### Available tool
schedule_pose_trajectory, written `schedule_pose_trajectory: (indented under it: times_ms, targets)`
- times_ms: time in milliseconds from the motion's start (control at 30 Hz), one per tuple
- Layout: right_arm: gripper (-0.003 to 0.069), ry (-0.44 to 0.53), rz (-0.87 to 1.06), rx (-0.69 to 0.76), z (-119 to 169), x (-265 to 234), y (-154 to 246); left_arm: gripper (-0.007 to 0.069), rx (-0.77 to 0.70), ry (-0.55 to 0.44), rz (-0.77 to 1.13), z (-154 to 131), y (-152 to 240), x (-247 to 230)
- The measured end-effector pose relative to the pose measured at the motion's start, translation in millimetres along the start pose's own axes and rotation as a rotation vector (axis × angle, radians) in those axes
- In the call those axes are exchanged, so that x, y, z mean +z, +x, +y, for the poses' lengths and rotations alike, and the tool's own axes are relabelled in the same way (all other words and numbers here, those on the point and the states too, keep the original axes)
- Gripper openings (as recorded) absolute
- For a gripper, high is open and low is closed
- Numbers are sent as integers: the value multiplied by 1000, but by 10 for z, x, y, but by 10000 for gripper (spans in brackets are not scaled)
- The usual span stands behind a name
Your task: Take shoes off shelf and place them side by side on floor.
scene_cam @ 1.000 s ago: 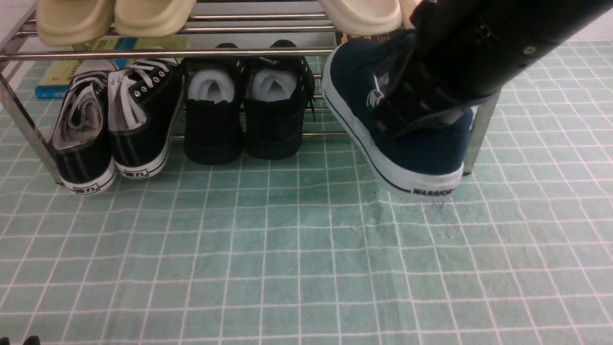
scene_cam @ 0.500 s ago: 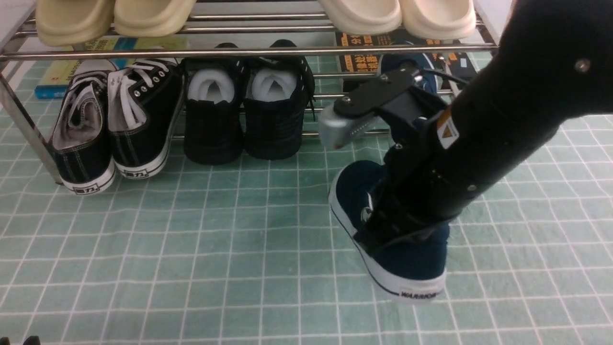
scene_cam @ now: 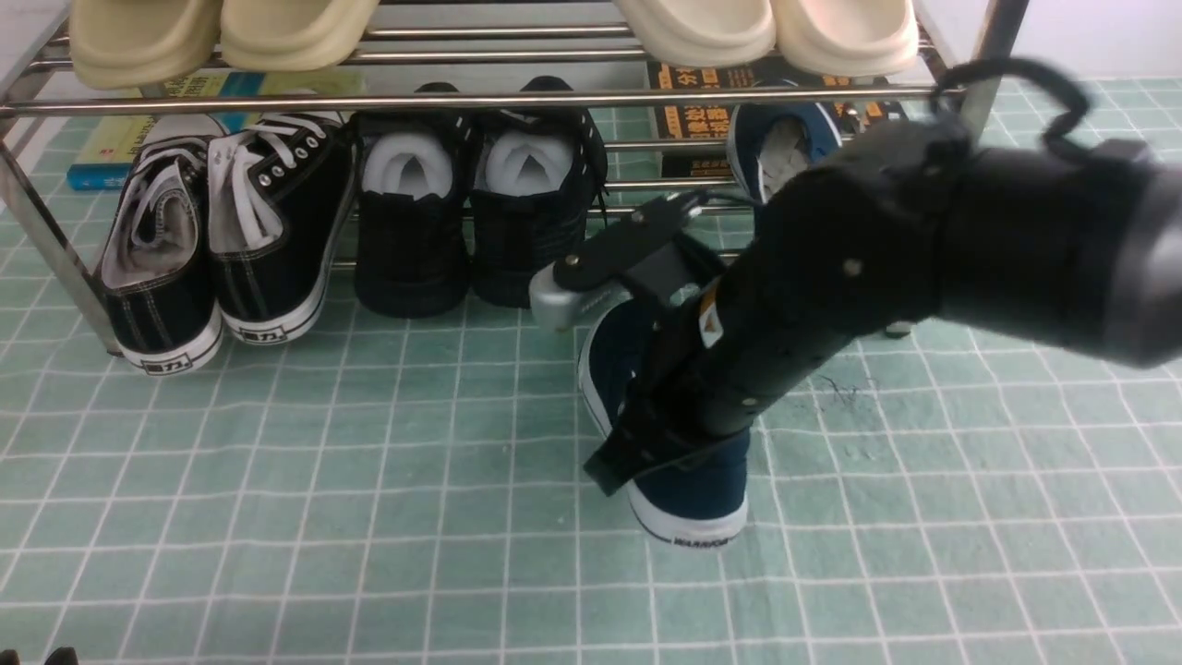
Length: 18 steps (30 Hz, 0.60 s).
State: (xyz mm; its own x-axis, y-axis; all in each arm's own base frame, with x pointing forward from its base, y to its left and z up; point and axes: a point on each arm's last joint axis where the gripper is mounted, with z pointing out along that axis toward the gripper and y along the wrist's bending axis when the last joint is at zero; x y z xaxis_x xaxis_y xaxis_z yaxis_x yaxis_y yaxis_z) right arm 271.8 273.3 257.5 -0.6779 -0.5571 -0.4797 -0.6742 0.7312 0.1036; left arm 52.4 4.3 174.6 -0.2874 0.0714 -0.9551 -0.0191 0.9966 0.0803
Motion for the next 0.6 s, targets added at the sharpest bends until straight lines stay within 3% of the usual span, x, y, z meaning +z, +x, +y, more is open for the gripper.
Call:
schedule_pose_trajectory:
  times_ms: [200, 433, 600]
  targets:
    - [45, 0, 16, 46, -11, 158, 9, 242, 0, 0, 0, 0, 0, 0]
    - [52, -14, 2, 207, 1, 158, -6, 242, 0, 0, 0, 0, 0, 0]
    - [87, -17, 2, 246, 4, 157, -6, 242, 0, 0, 0, 0, 0, 0]
